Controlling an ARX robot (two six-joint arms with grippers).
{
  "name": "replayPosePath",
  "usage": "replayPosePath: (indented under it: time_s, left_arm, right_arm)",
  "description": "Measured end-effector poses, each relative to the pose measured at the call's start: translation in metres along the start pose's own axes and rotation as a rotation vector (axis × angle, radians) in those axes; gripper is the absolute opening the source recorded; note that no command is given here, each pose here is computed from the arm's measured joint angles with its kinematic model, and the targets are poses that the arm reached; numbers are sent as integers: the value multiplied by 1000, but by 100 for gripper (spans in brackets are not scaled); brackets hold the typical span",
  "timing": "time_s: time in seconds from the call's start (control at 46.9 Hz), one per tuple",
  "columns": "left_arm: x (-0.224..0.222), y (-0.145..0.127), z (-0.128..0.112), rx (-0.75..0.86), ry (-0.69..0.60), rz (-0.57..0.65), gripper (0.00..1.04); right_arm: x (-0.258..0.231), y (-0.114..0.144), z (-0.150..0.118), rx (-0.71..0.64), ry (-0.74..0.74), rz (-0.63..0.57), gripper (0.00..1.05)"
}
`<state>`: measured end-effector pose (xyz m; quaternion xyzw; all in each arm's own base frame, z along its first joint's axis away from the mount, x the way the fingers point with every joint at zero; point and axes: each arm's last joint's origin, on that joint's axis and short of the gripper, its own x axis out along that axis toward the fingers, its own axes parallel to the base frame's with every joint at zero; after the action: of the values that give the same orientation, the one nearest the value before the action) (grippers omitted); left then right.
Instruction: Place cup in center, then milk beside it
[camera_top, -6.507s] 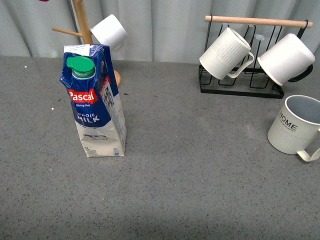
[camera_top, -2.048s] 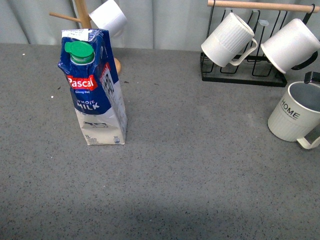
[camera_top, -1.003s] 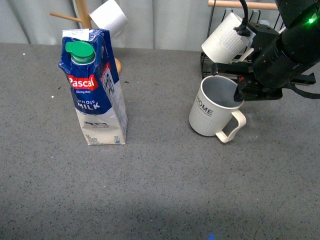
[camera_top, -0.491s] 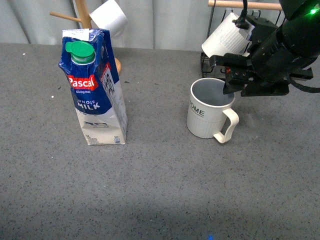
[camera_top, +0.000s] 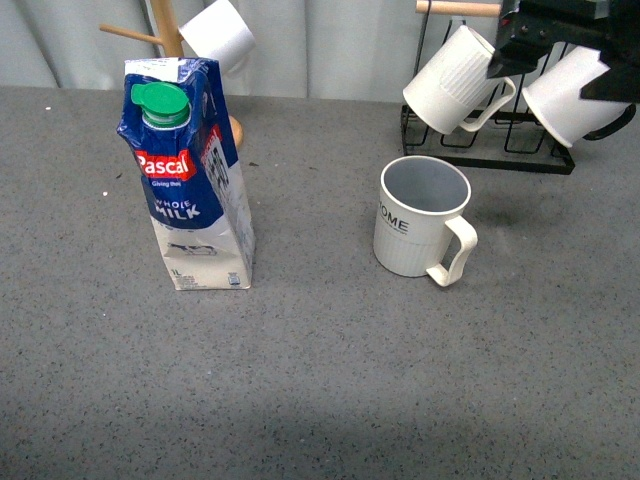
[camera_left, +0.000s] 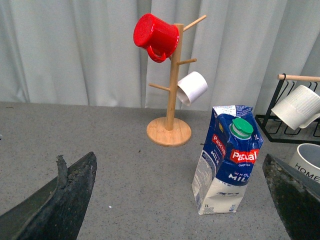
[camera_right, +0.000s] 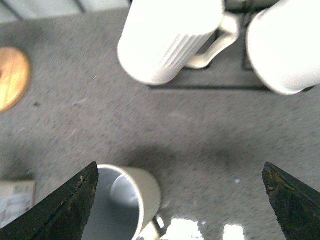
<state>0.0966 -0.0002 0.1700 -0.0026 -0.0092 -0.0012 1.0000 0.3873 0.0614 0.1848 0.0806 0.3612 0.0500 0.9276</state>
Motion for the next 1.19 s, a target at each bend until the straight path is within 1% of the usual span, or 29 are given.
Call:
replayPosePath:
  time_s: [0.043,0.064,0.085,0.128,0.149,0.235,0.277,0.363,0.405,0.491,0.555,0.576,0.704,0.811,1.195]
  left_arm:
    - [0,0,0,0,0,0,98]
    - [0,0,0,0,0,0,98]
    - [0,0,0,0,0,0,98]
    - [0,0,0,0,0,0,98]
    - [0,0,0,0,0,0,98]
    - [0,0,0,0,0,1,98]
    - [0,0,0,0,0,0,98]
    - [0,0,0,0,0,0,98]
    - [0,0,0,0,0,0,98]
    - [0,0,0,0,0,0,98]
    - [0,0,0,0,0,0,98]
    - [0,0,0,0,0,0,98]
    - [0,0,0,0,0,0,98]
    - [0,0,0,0,0,0,98]
    - [0,0,0,0,0,0,98]
  right_arm:
    - [-5,-4,0,-28,-77,-45,95]
    - [-4,-5,0,-47,-133,-68,94]
    - [-6,-9,-3,-76,-248,-97,89]
    - [-10,-13,-9,-99,-392,-115,82]
    - [-15,-17,-17,-115,-476,-110,76]
    - [-40,-25,-40,-145,-666,-101,58]
    - [-54,-28,-47,-150,-720,-98,50]
    - [-75,-33,-58,-156,-756,-100,33]
    - [-81,-35,-66,-158,-753,-102,26]
    - [-88,-38,-79,-162,-734,-103,16]
    - [-95,-41,-93,-163,-719,-102,3]
    - [-99,-42,-97,-167,-718,-103,1]
    - [-116,-51,-116,-171,-745,-89,1]
    - [-124,-58,-133,-164,-716,-106,1]
    - [-154,-57,-158,-165,-723,-104,1]
